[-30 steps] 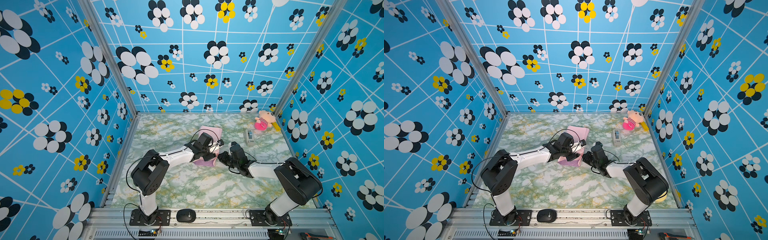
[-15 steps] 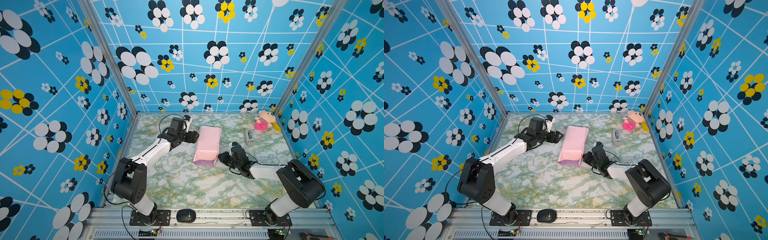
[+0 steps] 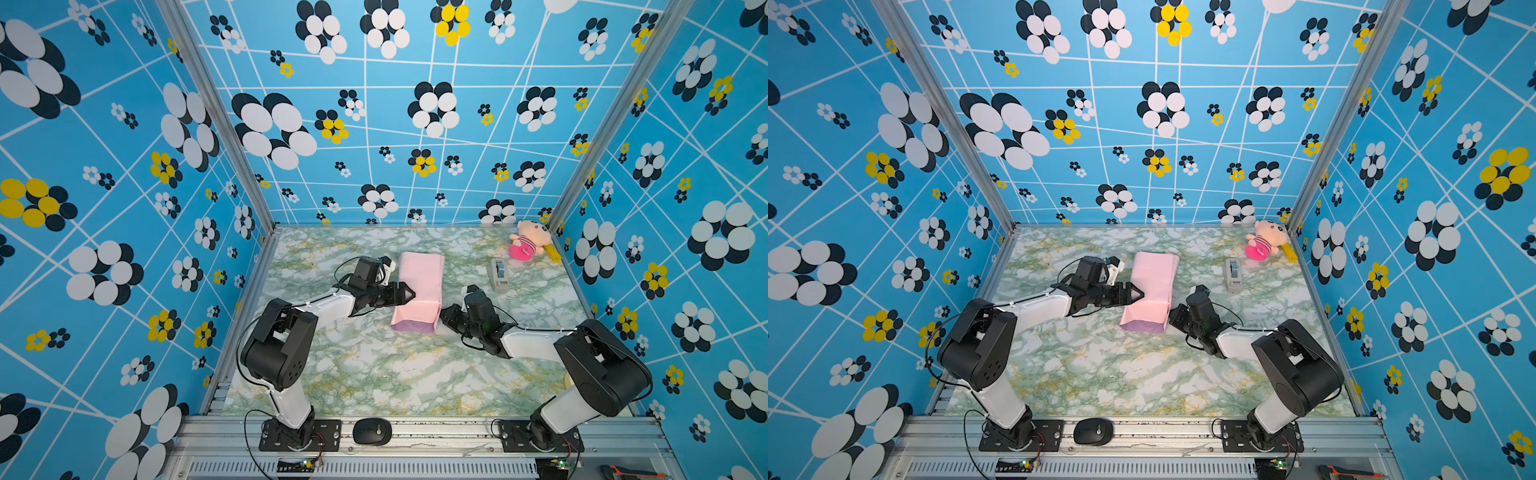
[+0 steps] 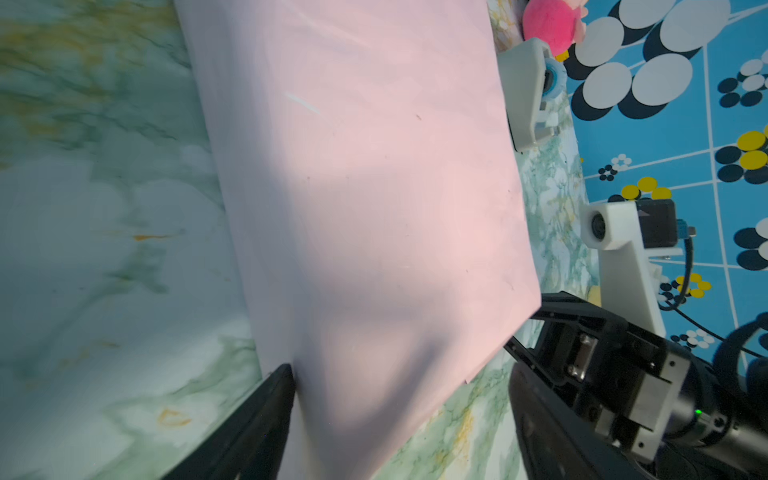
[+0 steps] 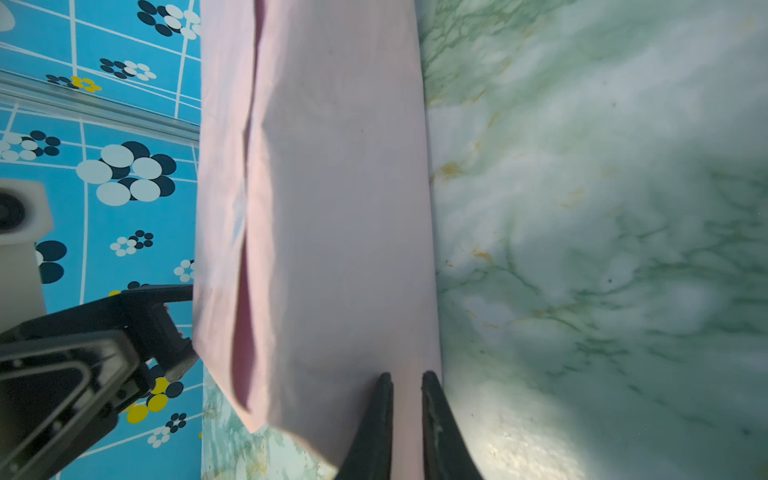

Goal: Wrap the gift box in paper

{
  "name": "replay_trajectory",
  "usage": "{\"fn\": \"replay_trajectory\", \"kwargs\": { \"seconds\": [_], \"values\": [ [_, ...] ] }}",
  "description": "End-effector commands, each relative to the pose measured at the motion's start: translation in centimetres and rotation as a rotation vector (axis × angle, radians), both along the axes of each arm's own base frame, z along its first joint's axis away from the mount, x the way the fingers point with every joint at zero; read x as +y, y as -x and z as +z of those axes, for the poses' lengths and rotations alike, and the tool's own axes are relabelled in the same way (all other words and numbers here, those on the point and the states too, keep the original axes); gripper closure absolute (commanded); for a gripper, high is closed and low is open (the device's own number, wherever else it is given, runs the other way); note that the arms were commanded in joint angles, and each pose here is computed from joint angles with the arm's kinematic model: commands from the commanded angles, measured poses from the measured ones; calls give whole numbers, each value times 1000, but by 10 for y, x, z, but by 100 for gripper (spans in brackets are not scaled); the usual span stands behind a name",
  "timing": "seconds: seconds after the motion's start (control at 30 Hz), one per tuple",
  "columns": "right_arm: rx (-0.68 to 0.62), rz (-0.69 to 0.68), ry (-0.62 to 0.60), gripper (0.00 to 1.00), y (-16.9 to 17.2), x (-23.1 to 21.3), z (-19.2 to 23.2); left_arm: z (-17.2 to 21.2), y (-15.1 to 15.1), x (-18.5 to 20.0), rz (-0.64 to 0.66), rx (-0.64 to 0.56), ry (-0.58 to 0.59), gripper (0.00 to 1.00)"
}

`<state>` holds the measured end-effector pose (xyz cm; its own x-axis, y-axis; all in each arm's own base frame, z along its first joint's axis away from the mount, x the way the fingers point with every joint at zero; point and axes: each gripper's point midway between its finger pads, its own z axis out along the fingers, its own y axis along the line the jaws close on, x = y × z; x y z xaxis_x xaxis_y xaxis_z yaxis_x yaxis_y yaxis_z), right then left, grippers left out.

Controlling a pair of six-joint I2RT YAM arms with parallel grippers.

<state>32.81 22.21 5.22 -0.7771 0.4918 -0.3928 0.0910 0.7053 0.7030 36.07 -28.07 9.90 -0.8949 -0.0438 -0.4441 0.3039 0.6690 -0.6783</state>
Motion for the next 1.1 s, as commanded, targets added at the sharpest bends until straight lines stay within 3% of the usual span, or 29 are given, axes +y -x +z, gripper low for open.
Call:
{"fn": "replay_trajectory", "kwargs": {
  "seconds": [0.0, 0.3, 0.53, 0.63, 0.7, 0.8, 0.9, 1.07],
  "values": [
    [-5, -5, 9, 84, 5, -7, 3, -4, 13, -14, -25, 28, 40, 19],
    [-19, -38, 53, 84, 11, -25, 3, -1, 26, -18, -16, 19, 9, 20],
    [-40, -28, 37, 84, 1, -23, 8, 51, 11, 11, -36, -253, -209, 24],
    [-49, -23, 30, 84, 1, -22, 10, 71, 7, 5, -148, -386, -247, 28],
    [-51, -15, 25, 84, 0, -21, 11, 79, 14, -12, -316, -489, -238, 30],
    [-48, -6, 21, 83, 0, -19, 10, 68, 18, -29, -508, -598, -314, 29],
    [-46, -9, 22, 83, -1, -19, 8, 52, 14, -38, -638, -641, -393, 25],
    [-38, -3, 22, 82, -2, -17, 7, 30, 11, -53, -754, -670, -428, 21]
  ]
}}
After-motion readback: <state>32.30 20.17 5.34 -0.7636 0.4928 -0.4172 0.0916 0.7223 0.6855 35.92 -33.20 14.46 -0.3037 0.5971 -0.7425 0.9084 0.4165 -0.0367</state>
